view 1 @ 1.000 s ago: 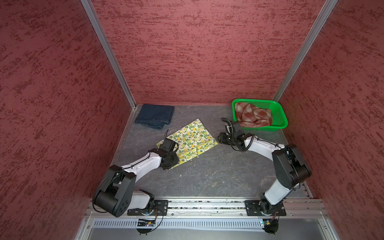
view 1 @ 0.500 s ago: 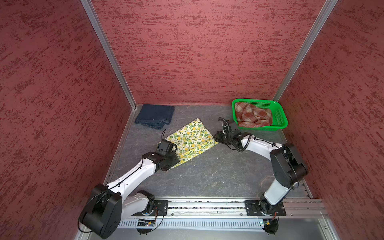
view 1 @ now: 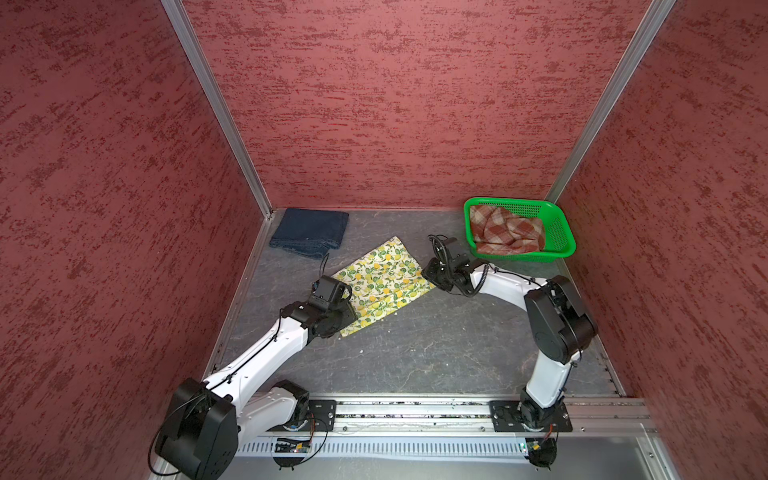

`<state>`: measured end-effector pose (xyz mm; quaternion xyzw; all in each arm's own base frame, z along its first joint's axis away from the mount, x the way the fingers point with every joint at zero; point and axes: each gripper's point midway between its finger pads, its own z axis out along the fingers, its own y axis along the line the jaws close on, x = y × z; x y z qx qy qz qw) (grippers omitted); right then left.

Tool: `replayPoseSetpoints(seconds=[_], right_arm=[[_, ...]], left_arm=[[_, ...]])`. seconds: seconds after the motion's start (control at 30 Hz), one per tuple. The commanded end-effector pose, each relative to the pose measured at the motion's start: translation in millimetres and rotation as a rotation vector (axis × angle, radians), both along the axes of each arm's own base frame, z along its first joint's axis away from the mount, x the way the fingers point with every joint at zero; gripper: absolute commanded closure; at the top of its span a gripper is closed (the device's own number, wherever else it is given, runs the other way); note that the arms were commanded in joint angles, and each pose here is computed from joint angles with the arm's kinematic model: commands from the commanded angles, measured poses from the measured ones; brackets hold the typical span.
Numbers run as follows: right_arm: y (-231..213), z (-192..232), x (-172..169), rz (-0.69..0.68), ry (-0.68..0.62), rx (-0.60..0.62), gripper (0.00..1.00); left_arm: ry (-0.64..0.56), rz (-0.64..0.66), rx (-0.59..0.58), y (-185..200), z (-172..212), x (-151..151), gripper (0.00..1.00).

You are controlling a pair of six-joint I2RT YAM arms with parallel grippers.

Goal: Fold and stack the skirts

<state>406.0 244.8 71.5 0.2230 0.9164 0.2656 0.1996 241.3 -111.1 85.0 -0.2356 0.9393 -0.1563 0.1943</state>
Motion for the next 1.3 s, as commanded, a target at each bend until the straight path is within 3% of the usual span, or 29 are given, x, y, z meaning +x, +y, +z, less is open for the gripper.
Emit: replayPoseSetpoints(seconds=[0.0, 0.53, 0.87, 0.97, 1.17, 1.27], right_arm=[[-4.8, -7.5, 3.2, -0.078, 0.051, -0.022, 0.55], [-1.7, -38.8, 1.9, -0.094, 0.14, -0.036, 0.64], [0.7, -37.2, 13.7, -0.109, 0.132, -0.049, 0.62], [1.8, -39.7, 14.3, -0.107, 0.137, -0.046, 0.71], [2.5, -22.5, 22.6, -0.108, 0.095, -0.049, 0.97], [3.2, -11.5, 26.6, -0.107, 0.072, -0.047, 1.0]], left_arm=[[-0.033, -0.022, 0.02, 0.7, 7.3, 5.0, 0.38], [-0.055, -0.037, -0.004, -3.1, 5.9, 7.4, 0.37], [-0.06, -0.04, -0.008, -3.0, 6.5, 7.9, 0.37], [-0.058, -0.037, -0.011, -2.4, 5.9, 8.0, 0.37], [-0.059, -0.029, -0.013, 1.3, 8.2, 9.6, 0.37], [-0.062, -0.023, -0.018, 3.9, 9.5, 10.9, 0.37]])
